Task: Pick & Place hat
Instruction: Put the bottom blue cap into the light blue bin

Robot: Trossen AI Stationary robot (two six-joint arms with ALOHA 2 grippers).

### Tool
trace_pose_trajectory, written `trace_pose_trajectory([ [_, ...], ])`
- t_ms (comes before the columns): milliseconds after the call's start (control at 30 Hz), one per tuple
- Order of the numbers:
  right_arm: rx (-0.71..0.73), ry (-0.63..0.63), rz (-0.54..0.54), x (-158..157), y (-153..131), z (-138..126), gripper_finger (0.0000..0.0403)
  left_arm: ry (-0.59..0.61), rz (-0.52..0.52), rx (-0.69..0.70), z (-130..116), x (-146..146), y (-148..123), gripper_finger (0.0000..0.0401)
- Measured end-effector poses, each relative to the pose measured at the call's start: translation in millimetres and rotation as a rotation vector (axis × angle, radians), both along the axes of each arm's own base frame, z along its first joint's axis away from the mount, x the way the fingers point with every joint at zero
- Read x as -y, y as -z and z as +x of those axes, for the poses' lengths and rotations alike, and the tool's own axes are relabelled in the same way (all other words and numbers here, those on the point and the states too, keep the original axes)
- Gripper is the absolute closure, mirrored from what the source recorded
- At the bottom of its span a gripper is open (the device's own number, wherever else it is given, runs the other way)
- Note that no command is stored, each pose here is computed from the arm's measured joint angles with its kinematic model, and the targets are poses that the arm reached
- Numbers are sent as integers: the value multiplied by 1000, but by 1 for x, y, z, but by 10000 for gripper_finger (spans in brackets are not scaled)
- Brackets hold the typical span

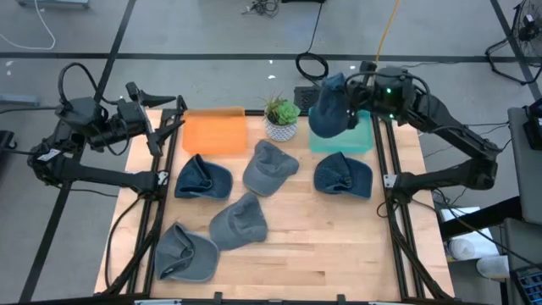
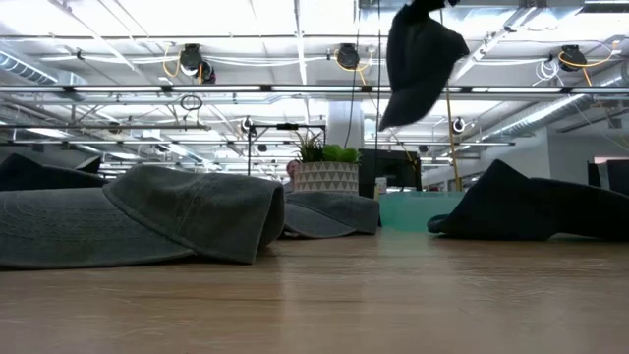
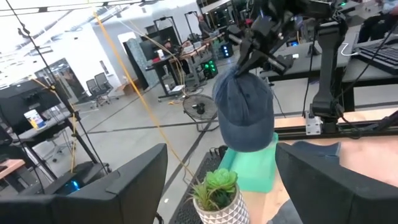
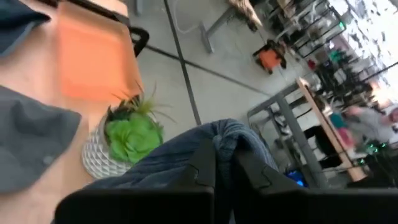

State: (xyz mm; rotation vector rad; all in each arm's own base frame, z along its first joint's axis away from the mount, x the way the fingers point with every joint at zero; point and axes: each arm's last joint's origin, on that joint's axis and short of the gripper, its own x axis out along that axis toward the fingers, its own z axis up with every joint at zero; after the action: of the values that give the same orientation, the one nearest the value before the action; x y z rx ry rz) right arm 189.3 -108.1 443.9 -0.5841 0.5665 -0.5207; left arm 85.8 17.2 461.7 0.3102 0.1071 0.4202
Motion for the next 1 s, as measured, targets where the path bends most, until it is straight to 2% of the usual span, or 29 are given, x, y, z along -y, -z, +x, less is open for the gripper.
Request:
trace_pose_trajectory([
  [267, -75, 80, 31, 21, 23, -6, 399, 1, -17, 7, 0, 0, 0, 93],
  [400, -66, 73, 56, 30, 41, -2, 399, 1, -22, 10, 0, 0, 0, 93],
  [567, -28, 115, 50, 42, 60, 0, 399, 1, -22, 10, 0, 0, 0, 93],
  [667, -22, 160, 87, 48, 76, 0, 399, 1, -25, 11, 0, 0, 0, 93],
  [833, -37, 252, 98, 49, 97, 2, 399, 1, -25, 10, 0, 0, 0, 93],
  [1000, 35, 270, 157, 38, 99, 5, 399, 1, -21, 6, 0, 0, 0, 93],
])
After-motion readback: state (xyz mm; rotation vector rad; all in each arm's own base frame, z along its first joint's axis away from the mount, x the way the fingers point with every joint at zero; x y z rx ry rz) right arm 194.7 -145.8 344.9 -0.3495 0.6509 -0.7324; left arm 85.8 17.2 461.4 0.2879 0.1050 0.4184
